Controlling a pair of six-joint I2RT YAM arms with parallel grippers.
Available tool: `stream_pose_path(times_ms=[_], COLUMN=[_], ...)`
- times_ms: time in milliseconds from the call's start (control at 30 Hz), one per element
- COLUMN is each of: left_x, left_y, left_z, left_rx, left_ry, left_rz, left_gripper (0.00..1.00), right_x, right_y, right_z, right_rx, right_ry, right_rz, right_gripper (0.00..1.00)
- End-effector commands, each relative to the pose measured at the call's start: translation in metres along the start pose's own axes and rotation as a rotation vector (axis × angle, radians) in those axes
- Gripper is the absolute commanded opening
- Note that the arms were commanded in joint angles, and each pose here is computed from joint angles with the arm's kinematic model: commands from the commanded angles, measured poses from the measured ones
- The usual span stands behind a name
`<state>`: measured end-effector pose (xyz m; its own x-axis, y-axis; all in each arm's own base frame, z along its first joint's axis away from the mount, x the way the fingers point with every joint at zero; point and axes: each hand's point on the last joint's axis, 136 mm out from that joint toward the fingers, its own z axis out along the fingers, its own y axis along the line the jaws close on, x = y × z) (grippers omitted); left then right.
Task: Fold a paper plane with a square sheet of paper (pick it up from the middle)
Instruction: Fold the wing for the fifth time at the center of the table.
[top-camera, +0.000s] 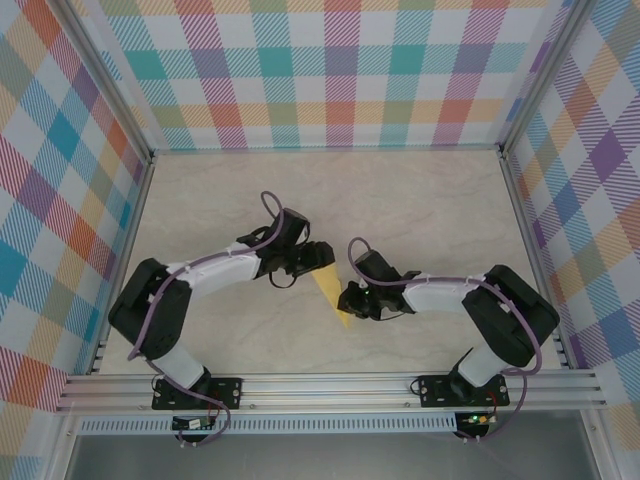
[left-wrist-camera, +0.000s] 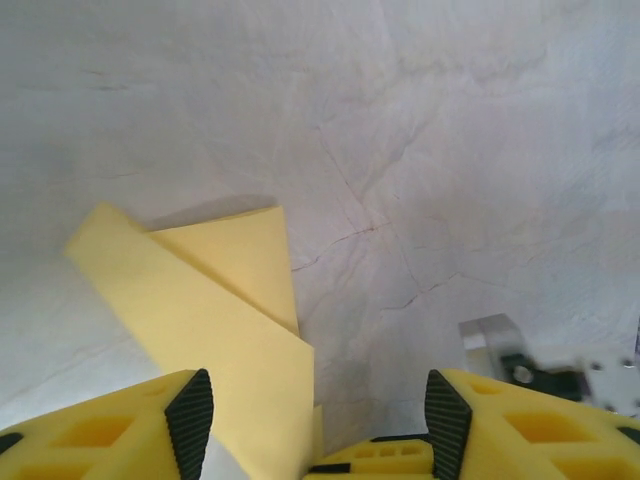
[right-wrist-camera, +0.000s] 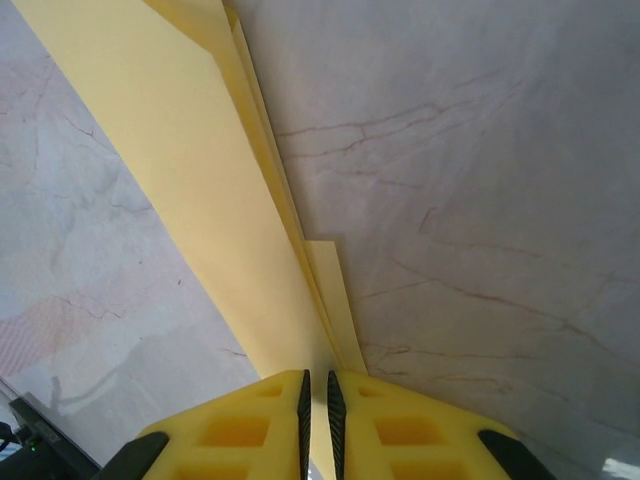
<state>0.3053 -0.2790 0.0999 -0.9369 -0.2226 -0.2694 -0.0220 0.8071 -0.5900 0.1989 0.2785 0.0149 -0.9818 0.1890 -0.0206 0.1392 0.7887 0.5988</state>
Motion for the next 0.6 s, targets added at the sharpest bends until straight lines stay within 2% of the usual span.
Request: stream_pose_path(times_ms=[0,100,167,300,467,567], left_x=[0.006,0.015,0.022,0.033,0.039,0.042], left_y=[0.030,0.035,0.037,0.032,0.020,0.019], left_z=[-0.028,-0.036,-0.037,-0.029,-0.008,0.002], left_rx=[-0.169,-0.199,-0.230,-0.296,-0.378,-0.447], left_ry=[-0.047,-0.070,-0.066,-0.023,0.023,0.050], left_rz=[-0.082,-0.120,-0.125,-0.089,-0.041,-0.009], left_gripper=[0.64,0.68,0.70,0.70,0.71,0.71], right_x=[0.014,0.013,0.010,-0.001,-0.015,-0.019], right_y=[-0.003,0.018,0.019,-0.009,-0.038,-0.041], right_z=[0.004,-0.004,-0.015,-0.037,-0.057,-0.067], right_rx=[-0.015,-0.091,-0.082,0.029,0.063,0.080], right_ry=[0.011,0.002,-0.030,-0.126,-0.199,-0.229], right_rz=[0.089,0.049,0.036,0.061,0.116,0.093], right_gripper=[0.17,0.18,0.20,0.25,0.29,0.33])
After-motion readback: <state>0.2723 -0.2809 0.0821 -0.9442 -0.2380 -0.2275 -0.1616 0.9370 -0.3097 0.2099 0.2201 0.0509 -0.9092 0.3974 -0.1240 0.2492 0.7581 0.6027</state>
